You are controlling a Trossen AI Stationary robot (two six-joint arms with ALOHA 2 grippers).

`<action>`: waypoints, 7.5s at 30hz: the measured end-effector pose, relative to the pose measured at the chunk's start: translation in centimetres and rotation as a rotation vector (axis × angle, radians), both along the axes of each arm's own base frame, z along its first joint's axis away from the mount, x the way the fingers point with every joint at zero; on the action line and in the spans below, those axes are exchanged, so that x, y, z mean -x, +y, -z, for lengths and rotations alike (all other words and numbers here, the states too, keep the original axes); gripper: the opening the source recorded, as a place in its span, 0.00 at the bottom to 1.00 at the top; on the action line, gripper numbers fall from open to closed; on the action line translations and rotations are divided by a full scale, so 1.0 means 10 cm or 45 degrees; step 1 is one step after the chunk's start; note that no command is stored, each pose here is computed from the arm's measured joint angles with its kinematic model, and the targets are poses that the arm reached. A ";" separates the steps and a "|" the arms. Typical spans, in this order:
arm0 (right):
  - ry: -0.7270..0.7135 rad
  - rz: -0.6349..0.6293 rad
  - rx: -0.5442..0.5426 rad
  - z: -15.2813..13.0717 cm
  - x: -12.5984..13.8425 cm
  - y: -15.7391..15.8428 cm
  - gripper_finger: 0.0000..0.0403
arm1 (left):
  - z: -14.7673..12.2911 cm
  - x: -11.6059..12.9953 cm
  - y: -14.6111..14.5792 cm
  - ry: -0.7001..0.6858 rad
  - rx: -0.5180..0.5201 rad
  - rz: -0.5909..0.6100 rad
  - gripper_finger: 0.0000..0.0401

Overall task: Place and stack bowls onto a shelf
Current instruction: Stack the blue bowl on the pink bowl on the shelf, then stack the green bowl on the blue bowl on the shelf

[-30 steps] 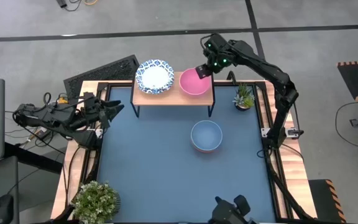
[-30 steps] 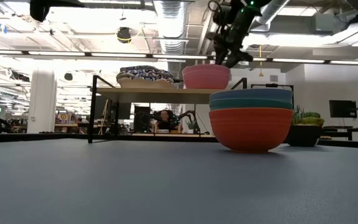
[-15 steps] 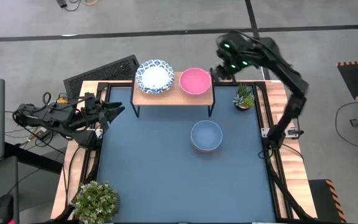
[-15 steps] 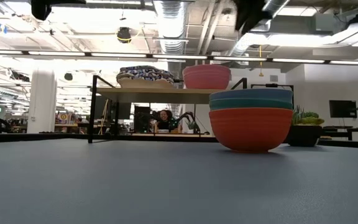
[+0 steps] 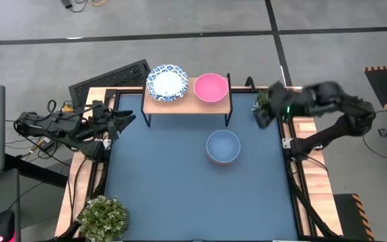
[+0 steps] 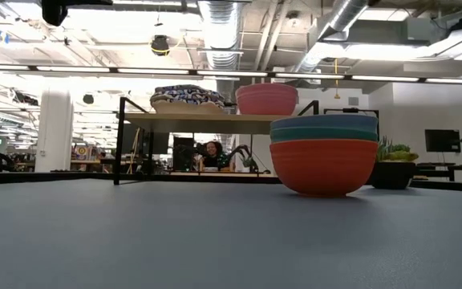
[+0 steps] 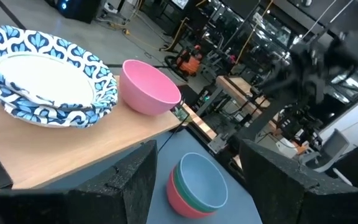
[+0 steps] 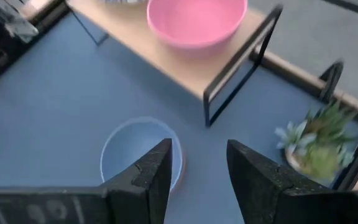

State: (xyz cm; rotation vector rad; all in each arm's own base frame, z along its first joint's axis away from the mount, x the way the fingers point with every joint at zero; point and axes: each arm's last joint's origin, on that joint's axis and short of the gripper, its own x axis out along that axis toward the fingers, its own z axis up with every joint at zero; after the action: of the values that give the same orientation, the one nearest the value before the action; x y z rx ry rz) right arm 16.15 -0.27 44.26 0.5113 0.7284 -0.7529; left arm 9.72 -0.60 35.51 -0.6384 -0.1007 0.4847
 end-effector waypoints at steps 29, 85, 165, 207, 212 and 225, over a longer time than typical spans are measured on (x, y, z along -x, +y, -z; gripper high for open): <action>0.249 0.148 -0.110 1.68 -0.72 0.37 0.44 | 0.05 -0.24 -0.07 0.108 -0.084 0.017 0.53; 0.446 0.028 -0.312 2.03 -1.08 -0.34 0.43 | -0.53 0.06 0.32 0.075 -0.351 -0.019 0.53; -0.034 0.092 -0.248 0.33 -0.91 -2.22 0.54 | -0.32 -0.21 0.37 0.198 0.004 -0.016 0.53; 0.289 0.101 -0.385 2.33 -1.07 -0.03 0.45 | -0.20 -0.50 0.39 0.298 0.106 0.133 0.53; 0.299 0.101 -0.415 2.36 -1.09 -0.05 0.24 | -0.19 -0.48 0.39 0.307 0.108 0.132 0.53; 0.249 0.064 -0.440 2.18 -1.08 -0.10 0.07 | -0.20 -0.47 0.39 0.305 0.109 0.131 0.53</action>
State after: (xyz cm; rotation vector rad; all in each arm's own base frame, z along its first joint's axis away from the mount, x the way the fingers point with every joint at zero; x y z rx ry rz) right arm 26.95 -1.23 22.46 0.7781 1.0404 -0.7339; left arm 14.40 3.26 37.46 -0.6611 0.1795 0.4642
